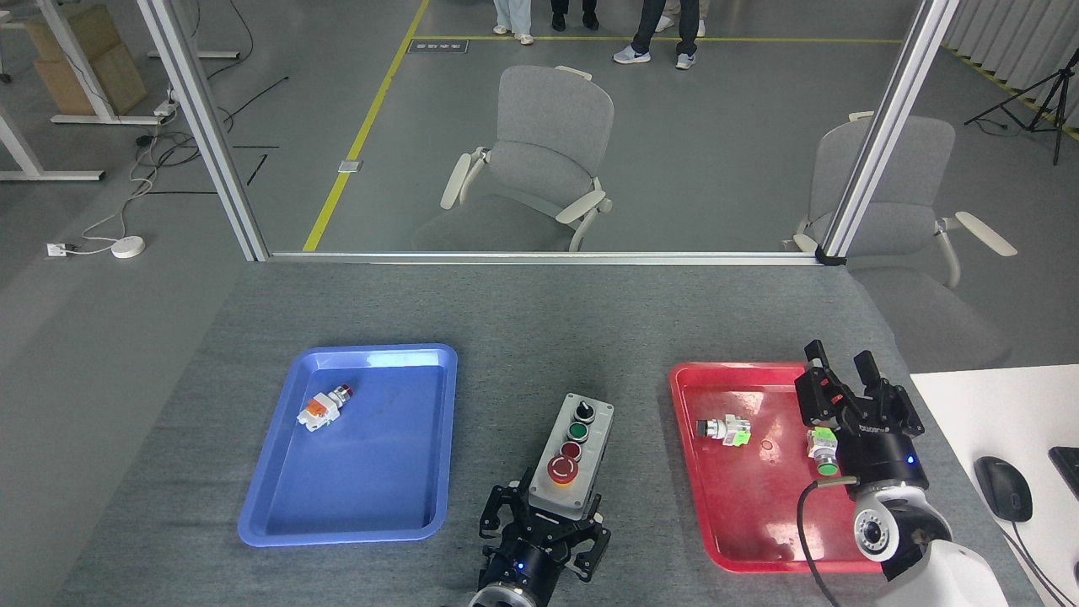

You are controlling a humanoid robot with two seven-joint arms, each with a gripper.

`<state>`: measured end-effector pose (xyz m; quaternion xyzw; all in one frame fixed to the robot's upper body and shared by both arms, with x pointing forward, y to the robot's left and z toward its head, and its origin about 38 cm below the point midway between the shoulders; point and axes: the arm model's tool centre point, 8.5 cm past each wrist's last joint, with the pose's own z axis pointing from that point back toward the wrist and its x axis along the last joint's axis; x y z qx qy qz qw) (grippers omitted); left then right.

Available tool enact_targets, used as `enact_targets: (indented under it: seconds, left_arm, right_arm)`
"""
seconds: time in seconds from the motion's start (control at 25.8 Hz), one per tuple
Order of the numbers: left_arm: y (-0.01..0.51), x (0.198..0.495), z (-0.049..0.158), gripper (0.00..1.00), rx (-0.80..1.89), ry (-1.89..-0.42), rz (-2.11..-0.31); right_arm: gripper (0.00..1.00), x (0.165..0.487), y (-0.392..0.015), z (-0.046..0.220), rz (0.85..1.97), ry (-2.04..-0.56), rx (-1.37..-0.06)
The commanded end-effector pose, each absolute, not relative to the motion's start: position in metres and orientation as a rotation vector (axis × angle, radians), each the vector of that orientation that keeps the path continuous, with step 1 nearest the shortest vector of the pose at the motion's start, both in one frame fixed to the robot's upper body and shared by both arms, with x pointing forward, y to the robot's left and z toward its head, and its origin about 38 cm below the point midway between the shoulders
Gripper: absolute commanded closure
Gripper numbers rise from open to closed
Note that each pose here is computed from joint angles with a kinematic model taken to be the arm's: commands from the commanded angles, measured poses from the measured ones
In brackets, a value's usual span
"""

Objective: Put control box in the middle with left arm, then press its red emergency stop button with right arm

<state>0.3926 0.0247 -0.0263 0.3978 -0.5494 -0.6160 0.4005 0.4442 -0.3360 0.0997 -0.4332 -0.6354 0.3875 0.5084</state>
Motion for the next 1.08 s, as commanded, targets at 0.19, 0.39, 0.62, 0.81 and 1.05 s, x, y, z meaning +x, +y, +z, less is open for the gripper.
enact_targets:
  seconds: [0.19, 0.39, 0.62, 0.81, 1.05]
  left_arm:
    - [0.015, 0.383, -0.004, 0.01, 1.030, -1.499, -1.468]
    - [0.013, 0.380, 0.018, 0.01, 1.047, -1.572, -1.395]
    - [0.072, 0.393, 0.031, 0.01, 1.143, -1.516, -1.278]
    - [0.156, 0.403, 0.025, 0.01, 1.212, -1.407, -1.199]
    - [0.209, 0.413, 0.031, 0.01, 1.258, -1.365, -1.137]
  right_arm:
    - [1.00, 0.441, -0.274, 0.109, 1.210, -1.875, -0.782]
    - [1.00, 0.436, -0.247, 0.097, 1.348, -1.900, -0.651]
    - [1.00, 0.433, -0.195, 0.054, 1.525, -1.750, -0.432]
    - [1.00, 0.430, -0.171, 0.041, 1.602, -1.729, -0.368]
    - [1.00, 0.426, -0.159, 0.034, 1.615, -1.716, -0.341]
